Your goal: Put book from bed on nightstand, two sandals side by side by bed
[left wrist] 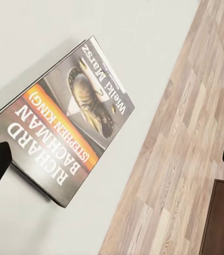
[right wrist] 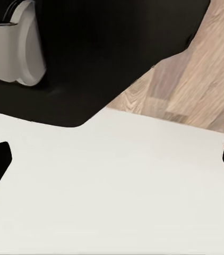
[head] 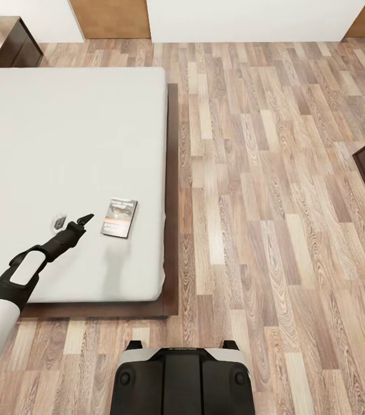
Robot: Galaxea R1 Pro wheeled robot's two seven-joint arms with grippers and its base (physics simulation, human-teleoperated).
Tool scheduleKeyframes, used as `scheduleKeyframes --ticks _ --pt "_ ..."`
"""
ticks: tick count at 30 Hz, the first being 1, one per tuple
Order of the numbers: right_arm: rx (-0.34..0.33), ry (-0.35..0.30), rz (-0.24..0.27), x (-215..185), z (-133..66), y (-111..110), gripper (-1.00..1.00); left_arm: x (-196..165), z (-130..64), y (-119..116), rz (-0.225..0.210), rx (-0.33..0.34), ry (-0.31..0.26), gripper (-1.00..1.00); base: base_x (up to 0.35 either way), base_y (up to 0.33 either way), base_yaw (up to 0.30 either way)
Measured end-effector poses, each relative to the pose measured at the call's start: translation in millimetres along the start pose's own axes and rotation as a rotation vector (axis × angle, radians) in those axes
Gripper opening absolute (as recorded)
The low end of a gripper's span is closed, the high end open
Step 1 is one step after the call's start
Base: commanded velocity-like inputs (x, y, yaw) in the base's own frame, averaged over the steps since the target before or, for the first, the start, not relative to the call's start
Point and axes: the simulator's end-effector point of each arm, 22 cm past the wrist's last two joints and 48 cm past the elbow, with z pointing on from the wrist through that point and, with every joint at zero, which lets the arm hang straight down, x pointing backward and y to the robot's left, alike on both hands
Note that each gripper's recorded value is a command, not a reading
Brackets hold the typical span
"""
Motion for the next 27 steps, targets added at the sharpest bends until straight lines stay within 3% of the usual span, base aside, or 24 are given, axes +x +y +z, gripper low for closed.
scheduleKeyframes --ticks 12,27 --pt "0.039 0.106 0.031 86.9 3.8 -18.0 1.00 1.1 0.3 0.3 0.002 -0.002 0.001 1.00 0.000 0.000 0.000" --pt "0.033 0.303 0.104 241.5 -15.6 -3.4 1.00 3.0 1.1 -0.6 0.007 -0.003 0.005 1.00 0.000 0.000 0.000"
